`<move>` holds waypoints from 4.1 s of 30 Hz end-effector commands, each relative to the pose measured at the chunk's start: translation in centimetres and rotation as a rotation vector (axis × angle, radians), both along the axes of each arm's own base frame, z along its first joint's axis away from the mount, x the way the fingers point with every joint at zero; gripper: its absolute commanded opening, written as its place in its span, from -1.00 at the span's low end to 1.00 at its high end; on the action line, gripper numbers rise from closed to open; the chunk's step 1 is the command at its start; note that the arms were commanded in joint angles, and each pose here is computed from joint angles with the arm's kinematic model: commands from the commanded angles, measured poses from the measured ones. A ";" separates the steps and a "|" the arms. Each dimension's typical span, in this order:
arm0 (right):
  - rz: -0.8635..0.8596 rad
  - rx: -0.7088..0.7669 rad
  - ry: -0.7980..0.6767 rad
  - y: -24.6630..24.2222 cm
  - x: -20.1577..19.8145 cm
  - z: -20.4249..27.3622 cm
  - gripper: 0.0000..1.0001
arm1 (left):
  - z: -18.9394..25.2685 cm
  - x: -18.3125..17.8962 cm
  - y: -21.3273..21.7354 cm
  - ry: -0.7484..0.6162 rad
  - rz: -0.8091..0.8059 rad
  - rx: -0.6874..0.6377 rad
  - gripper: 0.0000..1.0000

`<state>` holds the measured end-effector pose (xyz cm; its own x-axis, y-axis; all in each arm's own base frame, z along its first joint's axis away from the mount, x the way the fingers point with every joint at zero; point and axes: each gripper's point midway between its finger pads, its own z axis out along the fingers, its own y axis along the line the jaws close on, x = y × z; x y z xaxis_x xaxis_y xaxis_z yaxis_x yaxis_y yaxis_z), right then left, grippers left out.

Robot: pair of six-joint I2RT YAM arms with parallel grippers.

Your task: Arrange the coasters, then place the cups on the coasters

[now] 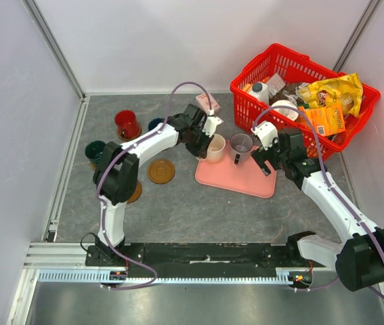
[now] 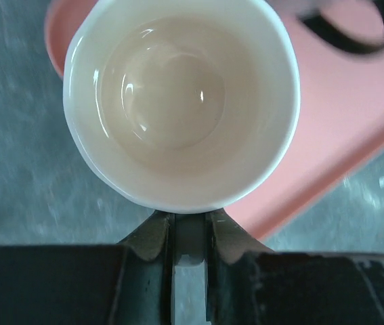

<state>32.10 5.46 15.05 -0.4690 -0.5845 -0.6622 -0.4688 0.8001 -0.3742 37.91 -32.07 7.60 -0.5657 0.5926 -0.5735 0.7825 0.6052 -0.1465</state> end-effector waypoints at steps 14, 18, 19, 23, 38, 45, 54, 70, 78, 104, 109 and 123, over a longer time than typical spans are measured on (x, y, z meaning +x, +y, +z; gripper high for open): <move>-0.025 0.062 -0.049 0.4 0.5 1.7 0.96 | 14.0 -11.7 19.9 -0.425 0.101 0.016 -0.96; 0.001 0.090 -0.060 1.0 0.1 2.3 0.96 | 12.3 -13.1 25.0 -0.468 0.204 0.054 -0.96; 0.004 0.095 -0.070 1.1 0.1 2.6 0.96 | 11.4 -13.3 26.2 -0.471 0.234 0.080 -0.96; 0.011 0.101 -0.081 1.2 0.0 2.9 0.96 | 7.1 -13.9 28.4 -0.408 0.292 0.102 -0.96; 0.017 0.094 -0.098 1.0 -0.3 3.2 0.96 | 2.2 -13.6 31.7 -0.277 0.409 0.062 -0.96; 0.019 0.098 -0.108 1.0 -0.3 3.5 0.96 | 3.0 -14.5 32.0 -0.284 0.408 0.075 -0.96; 0.018 0.099 -0.113 1.0 -0.4 3.7 0.96 | 3.4 -15.6 31.8 -0.287 0.407 0.074 -0.96; 0.019 0.102 -0.120 1.0 -0.6 4.0 0.96 | 2.2 -15.2 32.8 -0.273 0.425 0.123 -0.96; 0.018 0.102 -0.115 1.0 -0.6 3.8 0.96 | 1.4 -15.5 33.2 -0.255 0.424 0.147 -0.96; 0.015 0.105 -0.108 1.0 -0.6 3.6 0.96 | 1.3 -16.8 33.4 -0.237 0.396 0.184 -0.12; 0.013 0.103 -0.102 1.0 -0.5 3.4 0.96 | 2.3 -17.1 33.4 -0.243 0.392 0.185 0.01; -0.026 0.119 -0.002 1.5 0.3 0.8 0.96 | 13.4 -17.2 30.9 -0.431 0.443 0.021 0.77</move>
<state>31.67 6.36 16.36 -0.4457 -0.5326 -0.7195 -0.4617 0.8254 -0.3249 21.28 0.61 18.31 -0.5154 0.4393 -0.7358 0.4342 0.8741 0.2177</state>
